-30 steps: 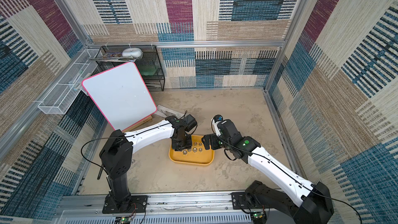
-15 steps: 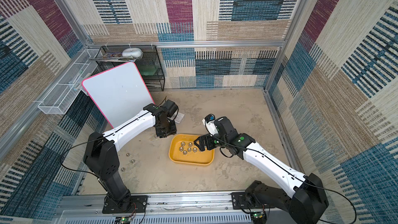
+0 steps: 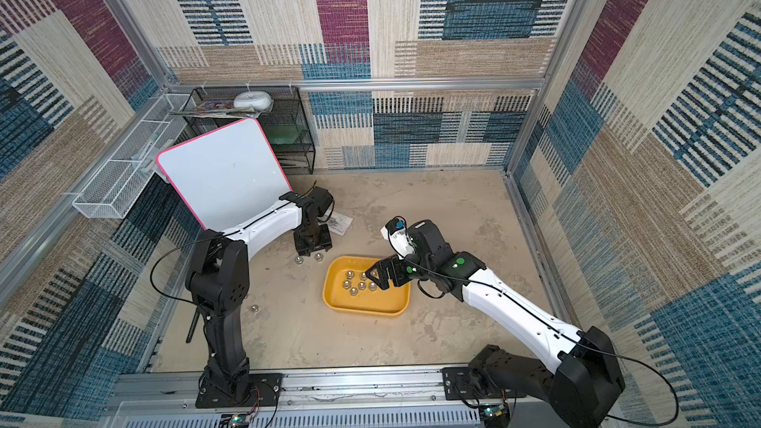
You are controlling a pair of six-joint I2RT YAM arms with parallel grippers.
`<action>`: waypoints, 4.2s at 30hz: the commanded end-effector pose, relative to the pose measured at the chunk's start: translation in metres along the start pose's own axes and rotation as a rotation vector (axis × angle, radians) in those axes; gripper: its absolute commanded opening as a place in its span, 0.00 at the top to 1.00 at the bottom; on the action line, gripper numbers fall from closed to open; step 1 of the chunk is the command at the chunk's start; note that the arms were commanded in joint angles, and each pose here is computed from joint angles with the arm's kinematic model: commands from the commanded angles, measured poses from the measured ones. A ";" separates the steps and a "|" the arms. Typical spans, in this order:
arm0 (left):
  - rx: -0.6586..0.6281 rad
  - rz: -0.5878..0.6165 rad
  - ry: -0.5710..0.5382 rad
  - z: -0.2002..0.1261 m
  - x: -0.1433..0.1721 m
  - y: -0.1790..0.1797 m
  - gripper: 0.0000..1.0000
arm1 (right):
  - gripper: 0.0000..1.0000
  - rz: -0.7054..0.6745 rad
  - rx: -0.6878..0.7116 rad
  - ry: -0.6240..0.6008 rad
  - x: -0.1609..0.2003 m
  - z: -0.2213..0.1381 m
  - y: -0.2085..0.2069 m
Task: Put the nuts on the desktop into the storage box
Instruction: Pick up the nut from the center of the board, then place the nut in the storage box, then pick up the nut from the center of the board.
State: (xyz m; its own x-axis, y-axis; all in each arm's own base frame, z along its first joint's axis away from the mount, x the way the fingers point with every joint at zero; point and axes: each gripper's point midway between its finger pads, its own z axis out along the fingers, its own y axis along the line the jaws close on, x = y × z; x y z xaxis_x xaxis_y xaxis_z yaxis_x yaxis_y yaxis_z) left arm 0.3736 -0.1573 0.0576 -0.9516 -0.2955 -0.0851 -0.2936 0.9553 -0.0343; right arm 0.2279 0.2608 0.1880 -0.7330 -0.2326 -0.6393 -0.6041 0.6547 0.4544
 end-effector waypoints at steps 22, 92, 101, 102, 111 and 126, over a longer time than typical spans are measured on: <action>-0.040 -0.052 0.034 0.040 0.004 0.006 0.55 | 0.01 -0.020 0.018 -0.017 -0.010 0.000 -0.001; 0.059 0.261 0.082 0.010 0.188 -0.105 0.78 | 0.01 0.179 0.060 -0.083 0.058 -0.073 -0.003; 0.049 0.266 0.078 0.014 0.184 -0.104 0.56 | 0.01 0.181 0.069 -0.082 0.060 -0.073 -0.005; 0.053 0.266 0.077 0.011 0.184 -0.104 0.55 | 0.01 0.181 0.068 -0.083 0.060 -0.073 -0.005; 0.093 0.246 0.027 -0.027 0.173 -0.097 0.53 | 0.01 0.177 0.062 -0.086 0.059 -0.073 -0.004; 0.103 0.077 -0.108 -0.081 0.092 -0.017 0.44 | 0.01 0.195 0.069 -0.073 0.045 -0.063 -0.004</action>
State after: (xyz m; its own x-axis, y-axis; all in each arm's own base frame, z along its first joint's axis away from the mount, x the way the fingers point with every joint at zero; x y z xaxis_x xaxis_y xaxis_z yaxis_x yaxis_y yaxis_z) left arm 0.2827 -0.2221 0.1315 -0.9539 -0.2367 -0.1847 -0.2057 0.9633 -0.1723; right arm 0.1705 0.1977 0.1910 -0.8115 -0.0604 -0.5812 -0.4319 0.7319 0.5271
